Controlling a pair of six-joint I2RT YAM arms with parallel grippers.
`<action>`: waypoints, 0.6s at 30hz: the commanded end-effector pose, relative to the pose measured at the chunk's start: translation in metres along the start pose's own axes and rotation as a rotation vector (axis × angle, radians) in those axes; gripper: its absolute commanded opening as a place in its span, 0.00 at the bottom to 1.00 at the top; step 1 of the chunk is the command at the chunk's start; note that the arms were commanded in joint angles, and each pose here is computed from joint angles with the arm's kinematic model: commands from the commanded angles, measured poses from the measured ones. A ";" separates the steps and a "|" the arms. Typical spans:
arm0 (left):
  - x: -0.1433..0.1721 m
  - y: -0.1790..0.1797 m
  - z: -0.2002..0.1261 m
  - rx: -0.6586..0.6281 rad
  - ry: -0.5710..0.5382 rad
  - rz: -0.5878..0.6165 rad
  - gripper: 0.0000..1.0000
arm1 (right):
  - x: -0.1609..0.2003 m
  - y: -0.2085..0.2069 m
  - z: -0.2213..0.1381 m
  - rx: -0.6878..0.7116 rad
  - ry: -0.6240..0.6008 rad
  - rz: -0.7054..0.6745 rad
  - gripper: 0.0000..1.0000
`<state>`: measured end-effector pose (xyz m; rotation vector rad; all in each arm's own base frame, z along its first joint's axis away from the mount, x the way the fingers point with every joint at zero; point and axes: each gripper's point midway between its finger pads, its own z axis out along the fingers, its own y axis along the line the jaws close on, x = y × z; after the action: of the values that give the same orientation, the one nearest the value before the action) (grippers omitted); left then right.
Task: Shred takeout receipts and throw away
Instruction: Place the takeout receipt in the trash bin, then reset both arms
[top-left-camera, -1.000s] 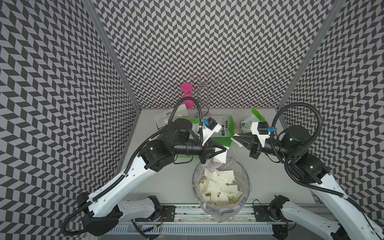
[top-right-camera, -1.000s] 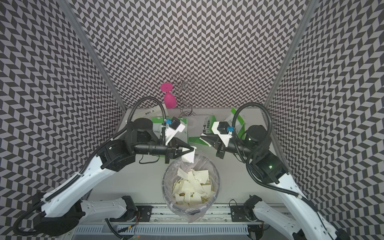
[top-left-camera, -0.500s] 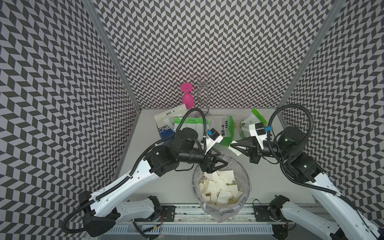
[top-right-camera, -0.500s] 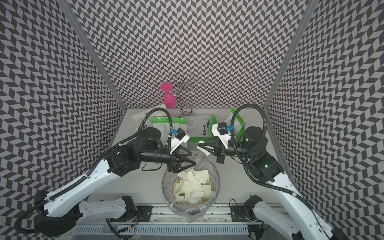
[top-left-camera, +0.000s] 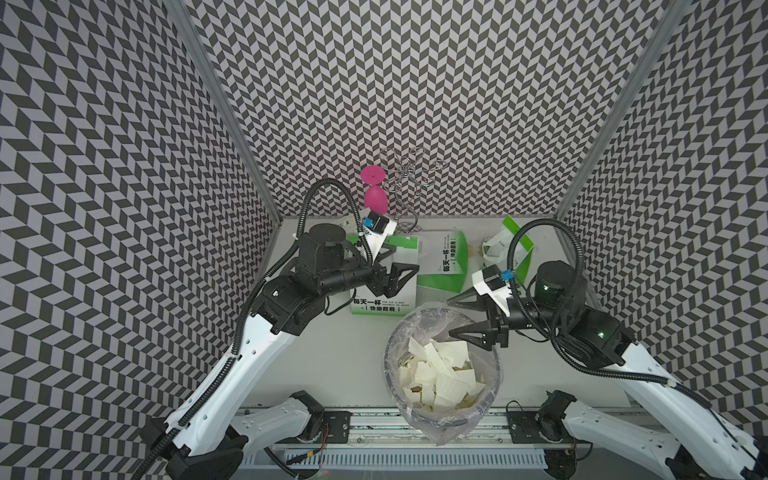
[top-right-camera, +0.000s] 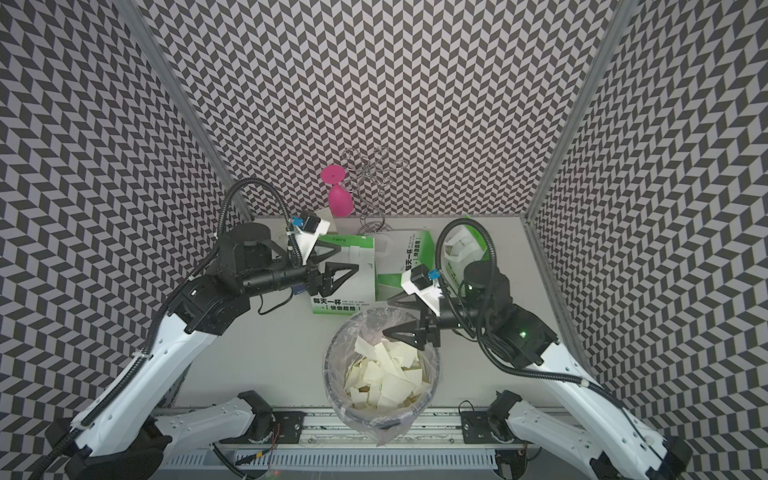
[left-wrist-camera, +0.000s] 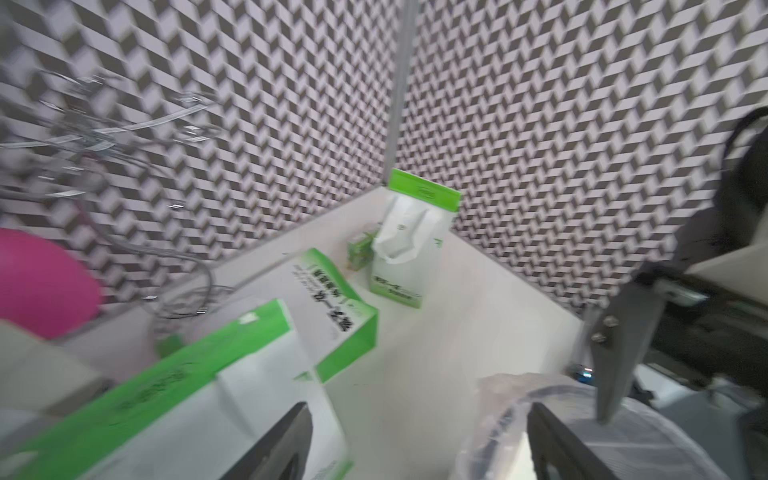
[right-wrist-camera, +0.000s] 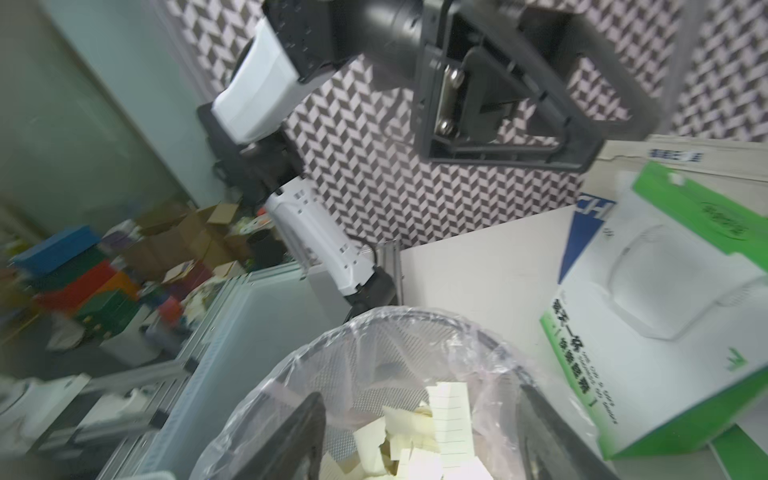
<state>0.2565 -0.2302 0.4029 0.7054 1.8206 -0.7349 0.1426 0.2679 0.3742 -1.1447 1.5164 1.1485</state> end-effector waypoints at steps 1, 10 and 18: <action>-0.001 0.075 -0.018 -0.346 -0.020 0.007 0.89 | -0.024 -0.063 -0.016 0.321 -0.057 -0.021 0.77; 0.024 0.233 -0.119 -0.984 -0.297 -0.170 0.92 | -0.020 -0.188 -0.115 0.909 -0.244 0.110 1.00; 0.123 0.277 -0.128 -1.188 -0.314 -0.290 1.00 | 0.081 -0.243 -0.195 1.382 -0.288 0.201 1.00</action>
<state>0.3485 0.0453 0.2688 -0.3356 1.8273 0.1140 0.3377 0.0660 0.2810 -0.0626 1.8085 0.2797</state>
